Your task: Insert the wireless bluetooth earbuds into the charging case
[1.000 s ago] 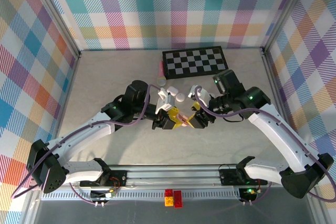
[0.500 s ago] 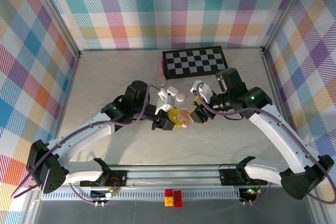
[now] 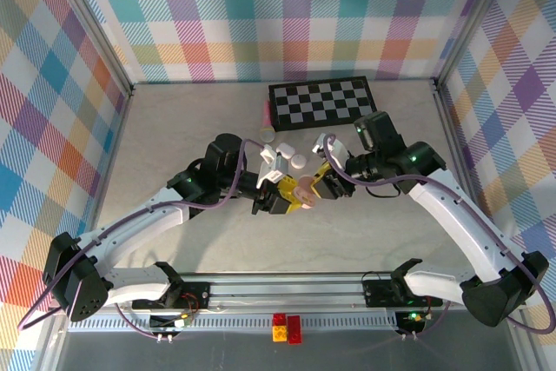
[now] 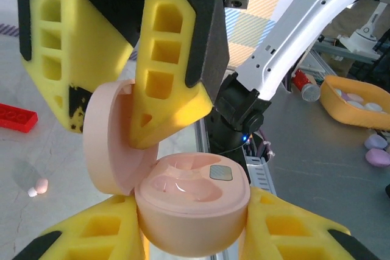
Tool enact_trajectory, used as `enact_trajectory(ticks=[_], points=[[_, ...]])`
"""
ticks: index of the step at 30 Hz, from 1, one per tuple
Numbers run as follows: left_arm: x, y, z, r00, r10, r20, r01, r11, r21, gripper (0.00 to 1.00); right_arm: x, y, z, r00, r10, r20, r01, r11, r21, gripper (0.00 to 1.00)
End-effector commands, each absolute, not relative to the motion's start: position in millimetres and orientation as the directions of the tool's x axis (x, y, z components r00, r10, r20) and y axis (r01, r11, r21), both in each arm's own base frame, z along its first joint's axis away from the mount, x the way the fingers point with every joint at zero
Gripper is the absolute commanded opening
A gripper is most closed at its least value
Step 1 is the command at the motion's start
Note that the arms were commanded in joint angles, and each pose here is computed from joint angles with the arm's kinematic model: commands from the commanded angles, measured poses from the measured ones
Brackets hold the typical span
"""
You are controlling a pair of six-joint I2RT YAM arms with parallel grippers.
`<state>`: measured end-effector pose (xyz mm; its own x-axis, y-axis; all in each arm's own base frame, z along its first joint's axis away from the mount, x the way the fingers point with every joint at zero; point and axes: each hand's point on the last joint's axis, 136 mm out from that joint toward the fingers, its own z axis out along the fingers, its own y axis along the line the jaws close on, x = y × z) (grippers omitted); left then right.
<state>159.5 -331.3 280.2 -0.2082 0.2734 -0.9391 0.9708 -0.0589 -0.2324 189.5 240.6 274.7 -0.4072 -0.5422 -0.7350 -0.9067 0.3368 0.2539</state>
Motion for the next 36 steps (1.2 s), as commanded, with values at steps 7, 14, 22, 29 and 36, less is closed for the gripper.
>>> enact_trajectory(ticks=[7, 14, 22, 29, 36], points=[[152.3, -332.4, 294.3, -0.173, 0.231, -0.957, 0.975, -0.095, -0.200, 0.31, 186.4, 239.6, 285.0, -0.334, -0.535, -0.776, -0.935, 0.293, 0.199, 0.00], [161.8, -335.2, 287.4, -0.196, 0.250, -0.948, 0.976, -0.047, -0.214, 0.51, 201.4, 233.2, 290.3, -0.316, -0.537, -0.782, -0.923, 0.366, 0.122, 0.00], [185.7, -335.0, 269.4, -0.200, 0.181, -0.963, 0.979, 0.080, -0.189, 0.86, 220.7, 226.2, 286.3, -0.300, -0.628, -0.718, -0.909, 0.417, 0.015, 0.00], [207.9, -337.4, 265.9, -0.201, 0.053, -0.978, 0.967, 0.167, -0.190, 0.93, 223.7, 233.6, 292.6, -0.233, -0.682, -0.693, -0.933, 0.359, -0.039, 0.00], [204.0, -341.1, 272.5, -0.189, -0.008, -0.982, 0.975, 0.115, -0.189, 0.86, 216.6, 238.4, 287.8, -0.132, -0.744, -0.655, -0.964, 0.249, -0.089, 0.00]])
